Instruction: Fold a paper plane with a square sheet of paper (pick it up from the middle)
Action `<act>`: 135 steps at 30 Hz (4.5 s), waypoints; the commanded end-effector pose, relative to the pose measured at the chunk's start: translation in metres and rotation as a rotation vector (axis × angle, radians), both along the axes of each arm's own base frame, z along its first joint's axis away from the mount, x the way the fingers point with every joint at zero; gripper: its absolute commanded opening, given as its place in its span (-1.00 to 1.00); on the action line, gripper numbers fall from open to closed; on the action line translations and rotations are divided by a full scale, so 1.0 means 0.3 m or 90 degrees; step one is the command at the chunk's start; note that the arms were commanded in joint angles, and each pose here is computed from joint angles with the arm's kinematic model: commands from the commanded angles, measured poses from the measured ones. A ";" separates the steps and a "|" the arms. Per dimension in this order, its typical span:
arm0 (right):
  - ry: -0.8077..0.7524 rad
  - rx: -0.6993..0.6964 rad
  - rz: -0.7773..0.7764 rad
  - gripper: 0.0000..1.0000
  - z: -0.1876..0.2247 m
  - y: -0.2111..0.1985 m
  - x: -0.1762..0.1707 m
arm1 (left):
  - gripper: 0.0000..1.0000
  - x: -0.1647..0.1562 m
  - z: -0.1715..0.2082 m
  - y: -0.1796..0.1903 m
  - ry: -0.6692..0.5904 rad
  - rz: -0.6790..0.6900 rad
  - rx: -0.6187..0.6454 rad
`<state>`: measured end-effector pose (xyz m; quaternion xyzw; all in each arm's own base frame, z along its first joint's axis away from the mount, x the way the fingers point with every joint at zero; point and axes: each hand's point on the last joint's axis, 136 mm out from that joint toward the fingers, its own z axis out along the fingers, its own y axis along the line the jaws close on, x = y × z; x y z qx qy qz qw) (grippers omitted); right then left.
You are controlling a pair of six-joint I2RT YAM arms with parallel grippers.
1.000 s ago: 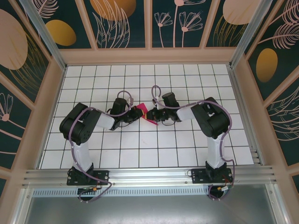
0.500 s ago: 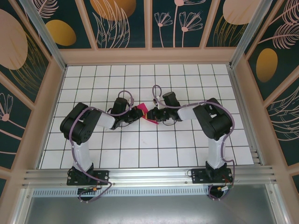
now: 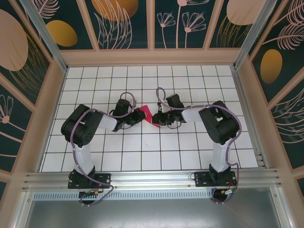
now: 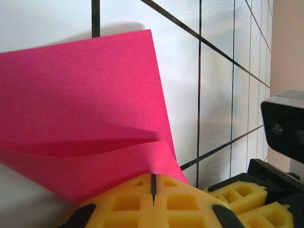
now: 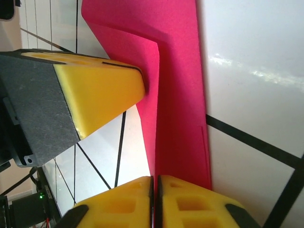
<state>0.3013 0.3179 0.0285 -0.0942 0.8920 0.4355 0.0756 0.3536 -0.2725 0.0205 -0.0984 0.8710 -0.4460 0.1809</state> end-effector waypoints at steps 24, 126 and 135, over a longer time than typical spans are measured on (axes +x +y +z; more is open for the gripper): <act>0.014 0.017 -0.064 -0.76 -0.061 -0.076 -0.005 | -0.58 -0.067 0.124 -0.030 -0.052 -0.028 -0.065; 0.054 -0.087 -0.048 -0.86 -0.129 -0.137 -0.082 | -0.90 -0.081 0.039 -0.148 0.026 -0.071 -0.011; 0.029 -0.093 -0.044 -0.79 -0.119 -0.132 -0.077 | -0.97 -0.077 -0.054 -0.117 0.065 -0.047 0.045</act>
